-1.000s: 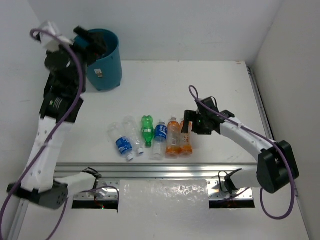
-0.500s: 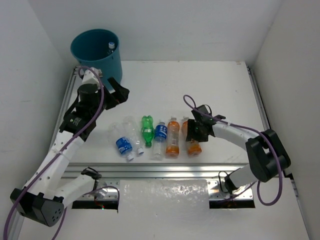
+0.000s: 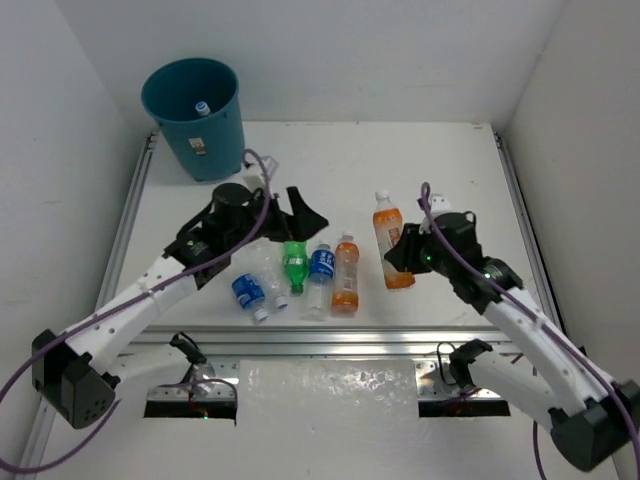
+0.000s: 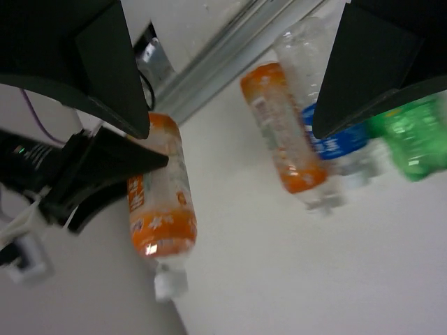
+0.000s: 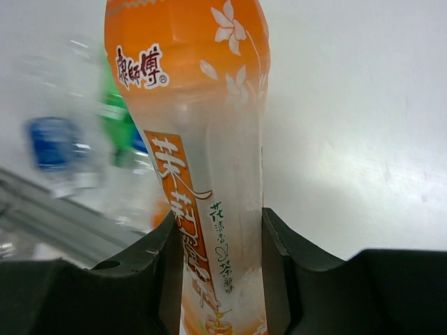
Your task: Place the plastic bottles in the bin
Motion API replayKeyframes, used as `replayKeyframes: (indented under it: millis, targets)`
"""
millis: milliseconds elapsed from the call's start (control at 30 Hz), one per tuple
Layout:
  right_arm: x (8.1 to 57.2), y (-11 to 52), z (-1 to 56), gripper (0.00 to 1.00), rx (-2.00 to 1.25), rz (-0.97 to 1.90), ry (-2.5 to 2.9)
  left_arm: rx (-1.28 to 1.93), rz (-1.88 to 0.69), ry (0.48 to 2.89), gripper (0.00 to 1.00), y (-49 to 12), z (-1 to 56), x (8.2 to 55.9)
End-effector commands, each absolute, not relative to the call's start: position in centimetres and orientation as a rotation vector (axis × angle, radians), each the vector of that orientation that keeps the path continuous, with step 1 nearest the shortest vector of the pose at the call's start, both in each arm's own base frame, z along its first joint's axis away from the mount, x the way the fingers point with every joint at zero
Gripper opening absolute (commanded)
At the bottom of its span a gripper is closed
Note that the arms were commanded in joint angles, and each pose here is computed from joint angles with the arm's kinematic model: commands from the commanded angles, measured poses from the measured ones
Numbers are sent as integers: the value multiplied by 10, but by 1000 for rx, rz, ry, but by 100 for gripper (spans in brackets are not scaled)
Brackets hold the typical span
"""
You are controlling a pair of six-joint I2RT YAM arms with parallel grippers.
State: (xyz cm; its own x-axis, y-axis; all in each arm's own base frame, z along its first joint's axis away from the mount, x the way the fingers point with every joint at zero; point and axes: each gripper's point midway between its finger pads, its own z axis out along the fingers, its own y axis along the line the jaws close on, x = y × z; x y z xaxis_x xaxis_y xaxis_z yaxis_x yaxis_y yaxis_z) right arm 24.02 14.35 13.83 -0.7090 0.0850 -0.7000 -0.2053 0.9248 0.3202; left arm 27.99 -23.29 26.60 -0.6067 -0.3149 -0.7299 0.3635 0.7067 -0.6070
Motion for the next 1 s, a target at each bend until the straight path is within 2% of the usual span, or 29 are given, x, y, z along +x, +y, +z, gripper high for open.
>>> replayKeyframes:
  millis: [0, 200, 533, 600, 633, 667, 700, 733, 767, 833, 900, 933, 967]
  targets:
    - [233, 166, 223, 17, -296, 670, 2045, 317, -1236, 1808, 100, -295, 318, 255]
    - [182, 203, 294, 18, -590, 1000, 1743, 507, -1368, 1626, 100, -342, 359, 229]
    - [166, 217, 312, 18, -669, 1136, 1676, 643, -1535, 1471, 98, -370, 378, 196]
    - [166, 218, 314, 18, -671, 1143, 1667, 643, -1539, 1461, 86, -369, 380, 195]
    - [165, 219, 316, 19, -678, 1152, 1658, 634, -1529, 1474, 72, -369, 377, 197]
    - [166, 219, 315, 20, -674, 1151, 1660, 601, -1495, 1485, 26, -368, 378, 205]
    - [167, 218, 313, 33, -668, 1149, 1667, 583, -1471, 1514, 6, -368, 377, 209]
    - [170, 217, 312, 44, -651, 1129, 1673, 561, -1448, 1534, 0, -367, 376, 214]
    - [171, 215, 310, 59, -637, 1116, 1680, 504, -1388, 1547, 0, -364, 377, 226]
    - [177, 208, 302, 99, -594, 1062, 1717, 409, -1276, 1622, 0, -354, 375, 246]
    - [182, 196, 305, 99, -556, 969, 1717, 158, -978, 1769, 0, -319, 368, 297]
    - [184, 188, 297, 99, -520, 919, 1764, 28, -845, 1790, 0, -285, 369, 329]
    - [195, 173, 299, 99, -438, 812, 1771, -96, -758, 1741, 0, -255, 394, 350]
